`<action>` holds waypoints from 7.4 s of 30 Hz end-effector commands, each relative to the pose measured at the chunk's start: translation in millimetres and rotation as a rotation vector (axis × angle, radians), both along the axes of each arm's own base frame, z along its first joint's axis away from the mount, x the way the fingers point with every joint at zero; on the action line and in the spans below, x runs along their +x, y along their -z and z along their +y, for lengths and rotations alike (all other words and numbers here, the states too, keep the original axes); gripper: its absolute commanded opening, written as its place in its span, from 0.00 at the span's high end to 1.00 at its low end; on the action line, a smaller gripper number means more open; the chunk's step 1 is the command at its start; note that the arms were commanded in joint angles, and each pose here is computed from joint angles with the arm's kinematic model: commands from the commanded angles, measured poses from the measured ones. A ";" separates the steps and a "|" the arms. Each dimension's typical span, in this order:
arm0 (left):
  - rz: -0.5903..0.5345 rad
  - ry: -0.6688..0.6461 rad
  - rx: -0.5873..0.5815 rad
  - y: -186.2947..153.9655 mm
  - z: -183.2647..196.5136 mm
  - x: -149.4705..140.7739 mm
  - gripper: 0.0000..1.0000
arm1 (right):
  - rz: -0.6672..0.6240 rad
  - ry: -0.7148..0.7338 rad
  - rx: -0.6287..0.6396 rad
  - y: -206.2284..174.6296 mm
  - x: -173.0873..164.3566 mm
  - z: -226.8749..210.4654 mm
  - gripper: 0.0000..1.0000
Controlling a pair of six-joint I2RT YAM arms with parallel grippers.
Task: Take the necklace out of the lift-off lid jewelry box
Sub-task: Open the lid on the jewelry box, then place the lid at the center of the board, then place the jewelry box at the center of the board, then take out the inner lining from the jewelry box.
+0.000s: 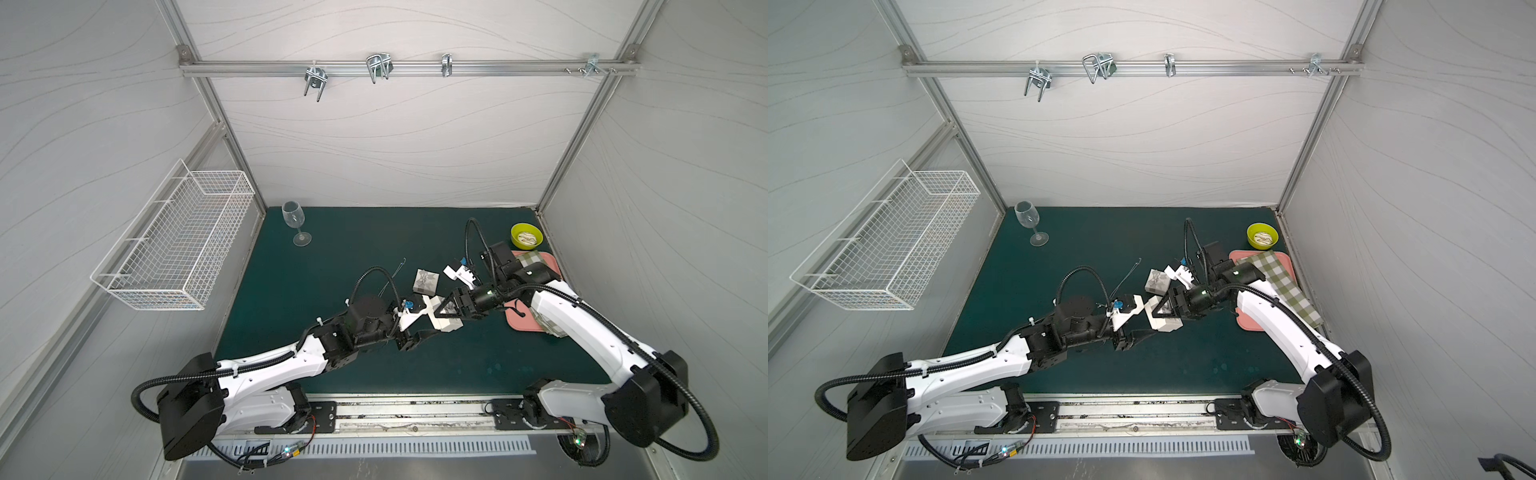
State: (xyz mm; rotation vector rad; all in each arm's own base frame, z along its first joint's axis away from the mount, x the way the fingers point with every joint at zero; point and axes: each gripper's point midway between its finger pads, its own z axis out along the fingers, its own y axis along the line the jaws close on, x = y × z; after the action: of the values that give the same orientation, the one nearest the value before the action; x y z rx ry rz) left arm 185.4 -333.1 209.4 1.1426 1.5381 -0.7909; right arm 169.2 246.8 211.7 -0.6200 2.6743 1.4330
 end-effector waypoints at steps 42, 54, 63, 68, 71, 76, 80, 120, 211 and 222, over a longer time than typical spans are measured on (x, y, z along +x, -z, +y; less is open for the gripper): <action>-0.052 -0.105 -0.158 12.4 20.7 17.0 0.49 | 0.001 0.272 -0.142 39.7 68.7 -58.3 0.21; -0.133 -0.049 -0.233 -12.9 19.9 6.9 0.49 | 0.073 0.039 -0.050 14.4 13.3 -6.2 0.33; -0.123 -0.044 -0.230 -13.0 15.8 9.0 0.51 | 0.084 0.027 -0.046 16.5 12.5 -1.1 0.58; -0.123 -0.042 -0.223 -12.9 15.1 9.4 0.51 | 0.092 0.020 -0.044 18.7 14.2 1.3 0.81; -0.119 -0.043 -0.213 -10.1 14.9 9.9 0.51 | 0.086 0.017 -0.044 17.2 15.1 2.7 0.92; -0.094 -0.036 -0.176 -2.5 12.6 10.0 0.46 | 0.058 0.016 -0.031 11.8 16.7 4.5 0.99; -0.060 -0.026 -0.131 8.3 12.6 7.8 0.30 | 0.058 0.026 -0.033 17.6 19.3 5.1 1.00; 0.919 -0.549 -0.115 124.9 69.1 21.8 0.34 | -0.284 0.082 -0.522 97.1 -2.2 -9.8 0.47; 0.996 -0.208 -0.365 49.9 27.8 0.9 0.51 | -0.398 0.167 -0.340 55.4 -4.0 26.0 0.84; 1.020 -0.160 -0.400 49.1 9.0 1.0 0.61 | -0.389 0.171 -0.330 54.0 -4.5 27.3 0.84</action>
State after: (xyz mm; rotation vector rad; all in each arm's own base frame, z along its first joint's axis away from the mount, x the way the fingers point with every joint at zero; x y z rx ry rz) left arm 185.4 -315.0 134.3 0.2491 2.2020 -1.5348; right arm 166.1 275.8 151.5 -0.6222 2.5845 0.7163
